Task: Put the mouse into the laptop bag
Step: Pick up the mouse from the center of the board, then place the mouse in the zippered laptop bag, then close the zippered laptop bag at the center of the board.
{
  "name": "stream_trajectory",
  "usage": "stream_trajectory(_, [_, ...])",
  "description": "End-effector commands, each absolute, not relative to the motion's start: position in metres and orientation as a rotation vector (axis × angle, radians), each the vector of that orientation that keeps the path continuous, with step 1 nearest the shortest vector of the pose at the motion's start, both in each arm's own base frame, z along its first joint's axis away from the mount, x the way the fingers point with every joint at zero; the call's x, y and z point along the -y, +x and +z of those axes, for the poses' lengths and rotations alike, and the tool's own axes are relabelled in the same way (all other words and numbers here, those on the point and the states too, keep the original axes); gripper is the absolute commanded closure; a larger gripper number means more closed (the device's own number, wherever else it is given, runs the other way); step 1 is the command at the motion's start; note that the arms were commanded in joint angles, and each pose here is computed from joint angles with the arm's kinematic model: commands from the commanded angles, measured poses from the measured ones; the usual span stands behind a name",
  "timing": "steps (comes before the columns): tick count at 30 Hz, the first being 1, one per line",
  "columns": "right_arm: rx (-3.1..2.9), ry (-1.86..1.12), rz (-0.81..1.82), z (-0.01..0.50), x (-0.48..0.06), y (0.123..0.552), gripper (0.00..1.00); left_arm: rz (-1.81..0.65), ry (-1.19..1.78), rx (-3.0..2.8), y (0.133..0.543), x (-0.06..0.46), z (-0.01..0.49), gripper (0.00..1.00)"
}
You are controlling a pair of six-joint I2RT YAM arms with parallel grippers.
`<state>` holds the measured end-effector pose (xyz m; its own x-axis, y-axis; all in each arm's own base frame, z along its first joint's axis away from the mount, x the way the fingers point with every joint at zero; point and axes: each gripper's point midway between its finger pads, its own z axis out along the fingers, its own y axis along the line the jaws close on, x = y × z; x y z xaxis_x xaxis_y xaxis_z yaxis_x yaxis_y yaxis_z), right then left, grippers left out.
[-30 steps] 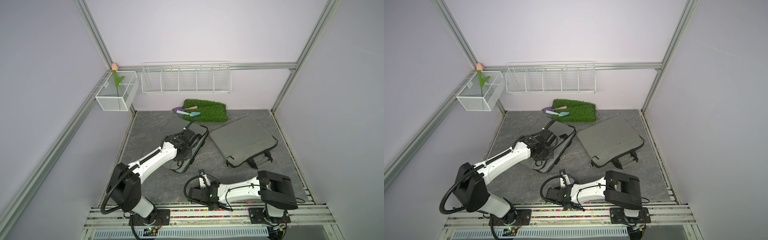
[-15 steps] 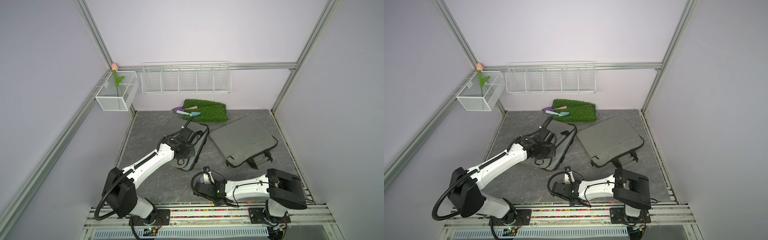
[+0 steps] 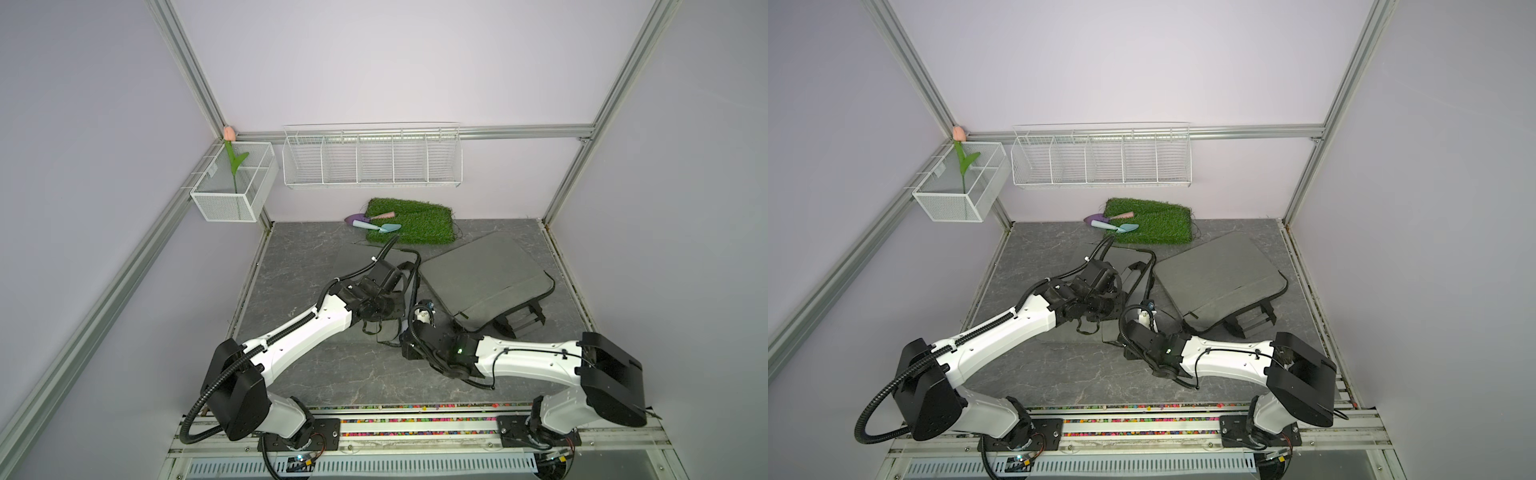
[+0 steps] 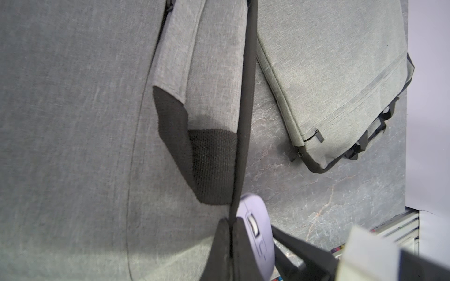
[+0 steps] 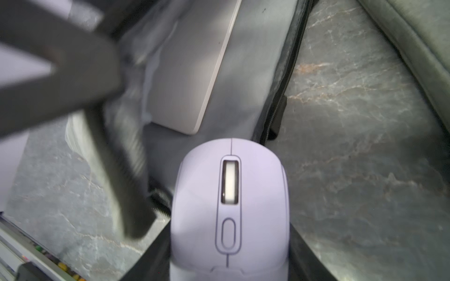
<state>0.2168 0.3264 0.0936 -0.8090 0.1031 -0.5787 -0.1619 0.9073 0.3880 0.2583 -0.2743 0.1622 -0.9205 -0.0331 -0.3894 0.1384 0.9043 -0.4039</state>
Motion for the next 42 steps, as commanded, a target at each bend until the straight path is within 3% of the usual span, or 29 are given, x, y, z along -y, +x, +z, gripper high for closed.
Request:
stream_trajectory(1, [-2.453,-0.003,0.654,0.089,-0.327,0.226,0.46,-0.725,0.077,-2.602,0.257,0.283,0.184,1.0])
stream_trajectory(12, [-2.482,0.025,0.632,0.074,-0.351,0.261,0.46,-0.793,0.088,-2.597,0.256,0.293,0.185,1.0])
stream_trajectory(22, [-2.467,0.067,0.792,0.065,-0.379,0.269,0.44,-0.795,0.071,-2.595,0.254,0.29,0.183,1.0])
stream_trajectory(36, [-2.308,0.074,1.236,0.075,-0.417,0.267,0.22,-0.824,-0.03,-2.501,0.258,0.264,0.197,1.0])
stream_trajectory(42, [-2.337,0.133,1.112,0.065,-0.38,0.266,0.22,-0.749,-0.062,-2.519,0.262,0.255,0.187,1.0])
